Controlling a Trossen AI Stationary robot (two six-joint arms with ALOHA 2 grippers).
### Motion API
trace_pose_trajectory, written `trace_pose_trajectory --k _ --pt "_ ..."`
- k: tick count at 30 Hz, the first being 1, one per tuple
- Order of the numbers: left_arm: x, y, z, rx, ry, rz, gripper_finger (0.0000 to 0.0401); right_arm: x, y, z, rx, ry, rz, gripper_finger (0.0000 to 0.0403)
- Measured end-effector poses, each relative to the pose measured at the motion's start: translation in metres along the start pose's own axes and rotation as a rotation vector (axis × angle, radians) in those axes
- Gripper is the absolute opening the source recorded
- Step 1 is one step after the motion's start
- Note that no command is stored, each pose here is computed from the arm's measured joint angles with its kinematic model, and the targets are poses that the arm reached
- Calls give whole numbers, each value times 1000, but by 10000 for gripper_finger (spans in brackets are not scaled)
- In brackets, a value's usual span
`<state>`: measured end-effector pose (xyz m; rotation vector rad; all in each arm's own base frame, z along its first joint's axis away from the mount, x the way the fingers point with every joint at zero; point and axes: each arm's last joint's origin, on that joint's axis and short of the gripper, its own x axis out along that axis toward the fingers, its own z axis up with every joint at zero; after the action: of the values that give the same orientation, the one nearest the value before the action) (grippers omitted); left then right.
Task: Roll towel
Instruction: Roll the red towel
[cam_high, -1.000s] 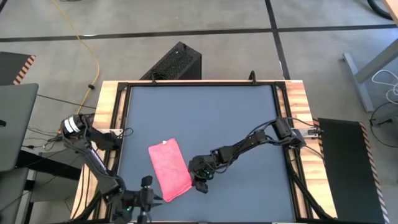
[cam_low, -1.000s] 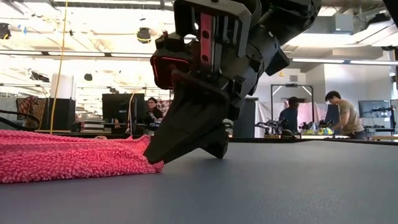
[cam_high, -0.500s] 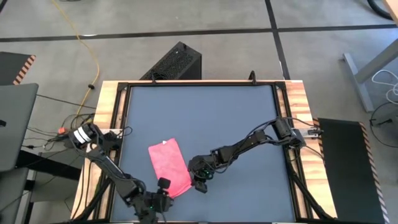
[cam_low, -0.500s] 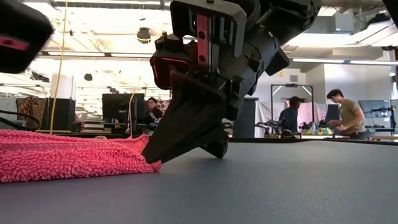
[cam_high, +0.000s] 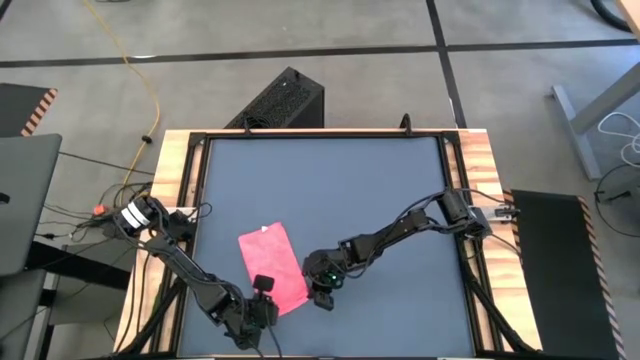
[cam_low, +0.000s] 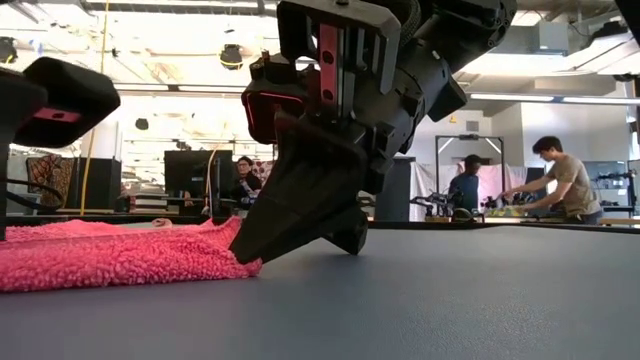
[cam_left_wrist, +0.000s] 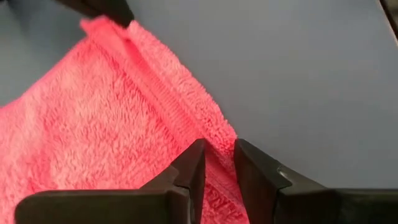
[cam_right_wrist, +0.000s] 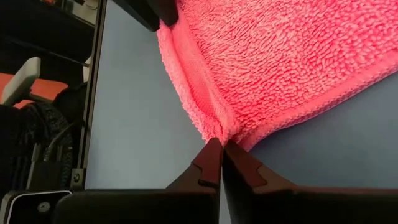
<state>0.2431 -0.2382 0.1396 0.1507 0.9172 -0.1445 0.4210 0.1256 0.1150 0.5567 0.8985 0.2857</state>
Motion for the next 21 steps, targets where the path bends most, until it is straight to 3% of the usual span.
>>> trace_pose_trajectory --k 10,14,21 --pt "3 0 -5 -51 24 -11 4 -1 -2 2 -45 -7 13 98" --pt "3 0 -5 -63 27 -10 2 -3 -4 5 -98 11 48 126" --pt "3 1 -7 -98 42 1 0 -22 0 12 -232 7 5 156"
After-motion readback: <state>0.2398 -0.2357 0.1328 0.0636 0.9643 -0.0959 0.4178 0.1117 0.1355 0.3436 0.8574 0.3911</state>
